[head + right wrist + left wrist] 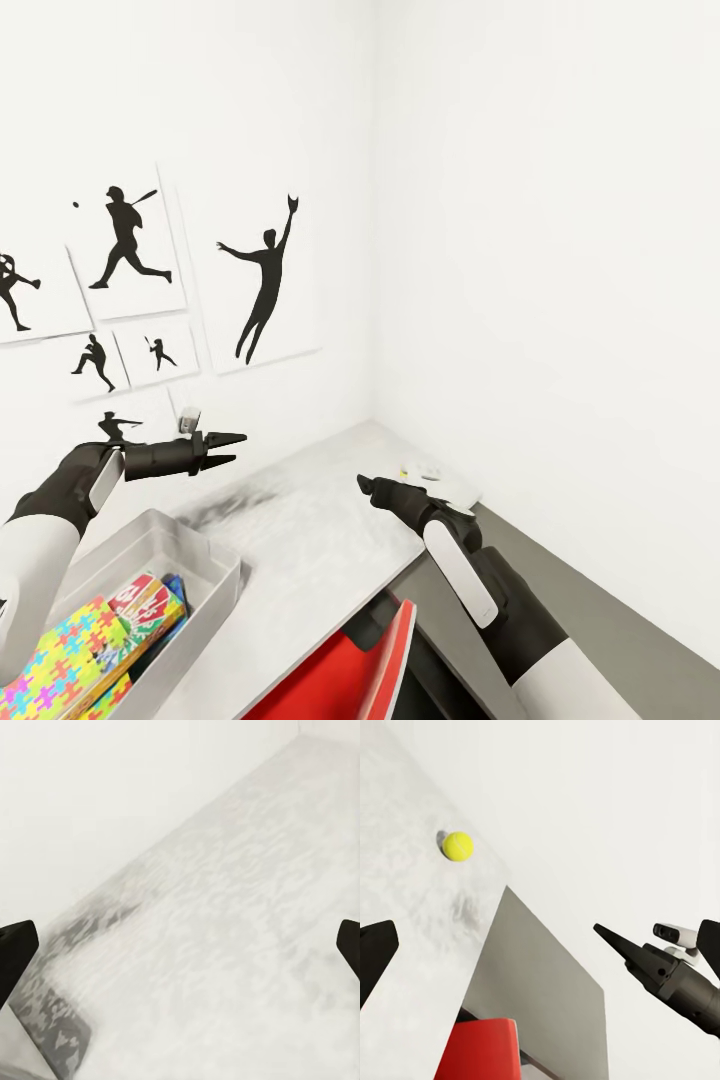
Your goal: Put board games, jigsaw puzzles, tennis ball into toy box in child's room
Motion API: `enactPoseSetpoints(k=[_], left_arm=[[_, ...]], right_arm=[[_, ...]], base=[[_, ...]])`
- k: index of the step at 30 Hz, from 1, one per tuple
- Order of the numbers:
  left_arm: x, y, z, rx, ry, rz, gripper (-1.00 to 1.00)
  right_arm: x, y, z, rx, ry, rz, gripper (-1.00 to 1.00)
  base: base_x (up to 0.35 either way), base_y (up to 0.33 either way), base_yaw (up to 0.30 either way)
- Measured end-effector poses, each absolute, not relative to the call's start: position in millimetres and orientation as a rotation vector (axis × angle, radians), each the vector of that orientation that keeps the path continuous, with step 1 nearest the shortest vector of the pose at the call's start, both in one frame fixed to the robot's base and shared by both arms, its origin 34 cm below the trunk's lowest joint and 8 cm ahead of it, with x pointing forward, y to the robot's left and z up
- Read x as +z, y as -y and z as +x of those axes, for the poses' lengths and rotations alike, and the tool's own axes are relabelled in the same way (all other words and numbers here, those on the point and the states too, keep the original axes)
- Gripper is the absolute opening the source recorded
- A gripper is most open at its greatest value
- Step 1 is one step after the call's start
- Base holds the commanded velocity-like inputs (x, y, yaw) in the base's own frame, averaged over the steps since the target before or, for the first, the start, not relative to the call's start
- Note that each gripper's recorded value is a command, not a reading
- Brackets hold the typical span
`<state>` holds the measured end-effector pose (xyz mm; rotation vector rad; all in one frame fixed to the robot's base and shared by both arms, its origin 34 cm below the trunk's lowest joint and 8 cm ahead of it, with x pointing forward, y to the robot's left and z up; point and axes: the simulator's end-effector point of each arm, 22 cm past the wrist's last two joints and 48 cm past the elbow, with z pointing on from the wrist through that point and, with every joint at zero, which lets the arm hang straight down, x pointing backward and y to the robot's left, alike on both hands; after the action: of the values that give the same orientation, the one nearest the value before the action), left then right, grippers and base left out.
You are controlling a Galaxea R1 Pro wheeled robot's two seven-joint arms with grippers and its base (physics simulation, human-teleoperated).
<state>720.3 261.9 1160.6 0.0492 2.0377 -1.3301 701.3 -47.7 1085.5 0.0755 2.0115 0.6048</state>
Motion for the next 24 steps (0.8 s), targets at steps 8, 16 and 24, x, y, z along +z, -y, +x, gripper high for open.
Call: enactPoseSetpoints(k=[8,16,24], left_arm=[[1161.3,-261.5,719.9,-1.334,-2.035,0.051,1.00],[1160.9,-261.4,720.1,-1.332,-2.037,0.051,1.00],[1160.4,-260.8,720.2,-1.331,-2.038,0.051,1.00]], right_arm=[[1085.7,47.8,701.5,0.605,-2.011,0.076,1.00],[1085.8,47.5,701.4,0.607,-2.010,0.076,1.00],[1085.7,47.6,701.4,0.607,-2.011,0.077,1.00]], base=[[0.000,0.000,0.000],[0.000,0.000,0.000],[0.000,0.000,0.000]])
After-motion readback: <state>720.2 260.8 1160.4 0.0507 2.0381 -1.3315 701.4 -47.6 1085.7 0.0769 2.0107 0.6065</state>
